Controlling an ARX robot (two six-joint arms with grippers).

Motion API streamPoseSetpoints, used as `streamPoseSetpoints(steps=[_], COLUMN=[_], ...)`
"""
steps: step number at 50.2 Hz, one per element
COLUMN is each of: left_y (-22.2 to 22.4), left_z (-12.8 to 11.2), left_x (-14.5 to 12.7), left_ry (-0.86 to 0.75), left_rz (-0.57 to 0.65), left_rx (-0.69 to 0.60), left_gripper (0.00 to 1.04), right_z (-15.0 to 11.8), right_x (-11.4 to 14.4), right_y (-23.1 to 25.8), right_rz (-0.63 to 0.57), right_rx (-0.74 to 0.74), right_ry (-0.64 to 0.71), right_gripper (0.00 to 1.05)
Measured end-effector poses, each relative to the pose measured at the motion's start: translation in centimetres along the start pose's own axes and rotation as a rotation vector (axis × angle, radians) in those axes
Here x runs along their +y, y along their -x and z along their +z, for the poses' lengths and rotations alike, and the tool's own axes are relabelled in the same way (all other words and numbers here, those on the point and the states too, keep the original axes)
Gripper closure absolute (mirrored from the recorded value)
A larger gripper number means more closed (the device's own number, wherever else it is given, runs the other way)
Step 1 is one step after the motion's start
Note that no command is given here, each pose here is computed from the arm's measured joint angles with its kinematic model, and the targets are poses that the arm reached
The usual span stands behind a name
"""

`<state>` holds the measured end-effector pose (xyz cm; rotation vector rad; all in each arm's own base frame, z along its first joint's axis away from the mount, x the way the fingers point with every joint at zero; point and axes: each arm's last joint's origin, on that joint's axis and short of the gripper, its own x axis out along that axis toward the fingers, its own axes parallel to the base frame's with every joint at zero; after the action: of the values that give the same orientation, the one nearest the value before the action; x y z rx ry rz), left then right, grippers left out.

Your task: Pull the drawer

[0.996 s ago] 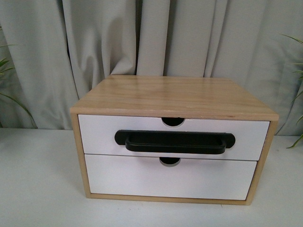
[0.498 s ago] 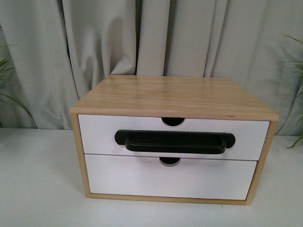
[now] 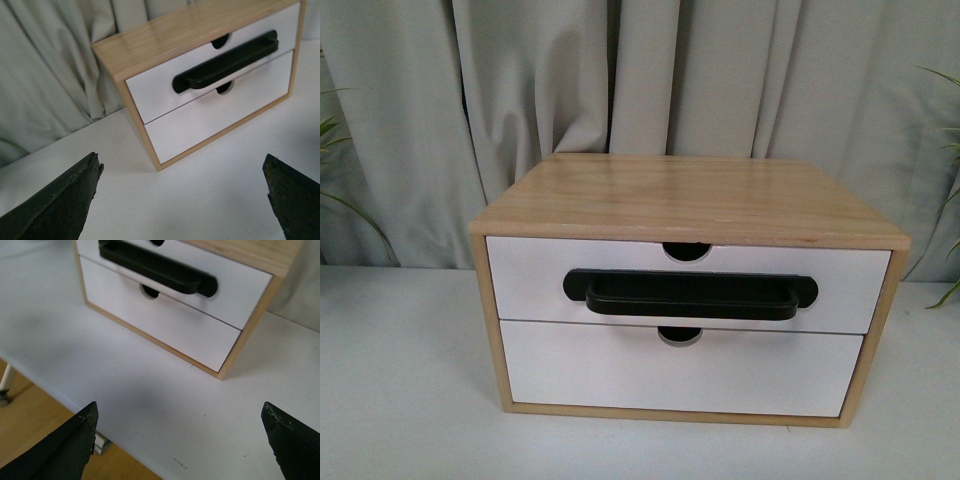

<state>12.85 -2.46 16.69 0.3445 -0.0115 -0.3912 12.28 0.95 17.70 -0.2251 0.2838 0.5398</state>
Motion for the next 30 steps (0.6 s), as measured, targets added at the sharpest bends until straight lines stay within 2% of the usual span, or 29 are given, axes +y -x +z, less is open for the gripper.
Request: streamPoseSetpoints(steps=[13,16,21,30], left_y=[-5.0,-6.8,-9.1,-11.3], left_z=[1.1,2.2,3.6,5.1], left_x=[1.2,2.0,2.8,2.4], left_ry=[-0.300,-0.394,-0.534,-0.657], left_rz=[-0.337,-0.419,-0.500,-0.639], left_rx=[0.115,0.122,0.147,0.159], left_gripper=[0.06,0.06,0.06,0.06], right_z=[2.8,3.9,5.3,6.4], right_x=[-2.3,-2.7,-2.9,-2.9], right_y=[-3.3,-4.4,-5.8,-7.4], right_rz=[0.125,0.163,0.227,0.296], right_rx=[0.122,0.152,0.187,0.215], right_ry=[0.229,0.301,0.410,0.552], right_gripper=[0.09,0.09,0.09,0.09])
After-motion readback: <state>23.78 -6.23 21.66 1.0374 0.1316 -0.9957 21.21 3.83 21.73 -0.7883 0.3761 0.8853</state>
